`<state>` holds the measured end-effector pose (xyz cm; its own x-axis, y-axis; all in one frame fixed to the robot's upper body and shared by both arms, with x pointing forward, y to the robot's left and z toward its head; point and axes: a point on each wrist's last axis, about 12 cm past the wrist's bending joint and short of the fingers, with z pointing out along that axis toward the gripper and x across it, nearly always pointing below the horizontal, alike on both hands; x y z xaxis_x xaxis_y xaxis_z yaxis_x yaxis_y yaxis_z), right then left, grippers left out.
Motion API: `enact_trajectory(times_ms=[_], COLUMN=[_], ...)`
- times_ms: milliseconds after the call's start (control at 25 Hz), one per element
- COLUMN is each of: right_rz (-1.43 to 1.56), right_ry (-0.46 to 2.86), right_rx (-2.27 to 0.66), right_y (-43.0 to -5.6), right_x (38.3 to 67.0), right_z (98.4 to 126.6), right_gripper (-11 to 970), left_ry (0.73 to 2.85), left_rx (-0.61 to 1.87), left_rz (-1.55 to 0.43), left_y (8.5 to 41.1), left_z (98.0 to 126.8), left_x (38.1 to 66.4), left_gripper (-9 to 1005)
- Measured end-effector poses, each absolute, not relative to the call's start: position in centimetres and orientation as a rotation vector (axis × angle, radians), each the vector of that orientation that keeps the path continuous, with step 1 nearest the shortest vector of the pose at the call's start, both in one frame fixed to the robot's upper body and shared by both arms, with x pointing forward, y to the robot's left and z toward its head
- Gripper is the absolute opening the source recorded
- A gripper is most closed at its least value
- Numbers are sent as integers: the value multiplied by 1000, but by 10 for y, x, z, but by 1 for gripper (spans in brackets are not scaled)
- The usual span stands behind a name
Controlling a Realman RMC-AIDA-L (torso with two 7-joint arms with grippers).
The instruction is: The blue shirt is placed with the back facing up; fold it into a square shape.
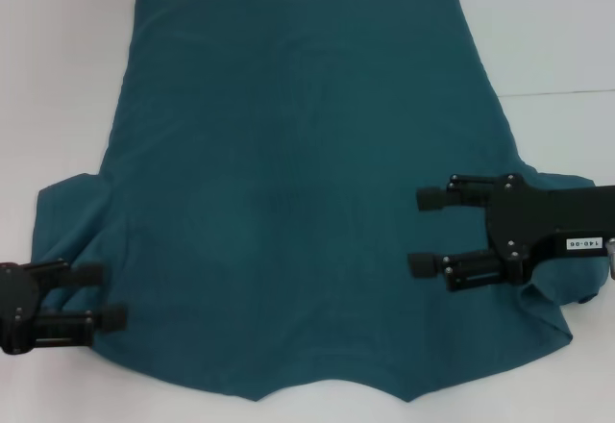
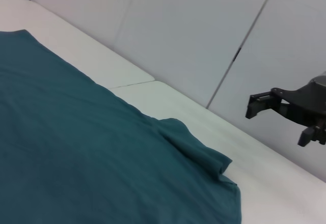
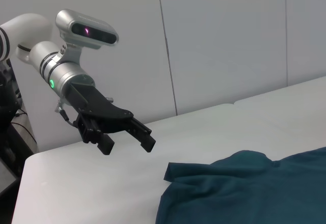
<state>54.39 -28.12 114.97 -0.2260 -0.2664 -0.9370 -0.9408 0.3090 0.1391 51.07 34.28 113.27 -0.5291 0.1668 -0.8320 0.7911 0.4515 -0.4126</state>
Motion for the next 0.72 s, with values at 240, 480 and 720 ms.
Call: enact_trajectory(times_ms=[240,480,720], right_rz=[960,964,970], right_ry=[1702,1717,1726], right_rx=[-1092,-1080,-1068], right_y=[-283,-284,-283], right_x=[542,542,544], right_z=[1148,1147,1149], right_gripper=[939,939,939], left_ry=[2000,2131,2198], left_rx=[762,687,579], left_rz=[-1015,-844,-728], left_y=[349,368,378], left_z=[1128,1120,1110], left_x=[510,502,499], left_gripper=[919,919,920])
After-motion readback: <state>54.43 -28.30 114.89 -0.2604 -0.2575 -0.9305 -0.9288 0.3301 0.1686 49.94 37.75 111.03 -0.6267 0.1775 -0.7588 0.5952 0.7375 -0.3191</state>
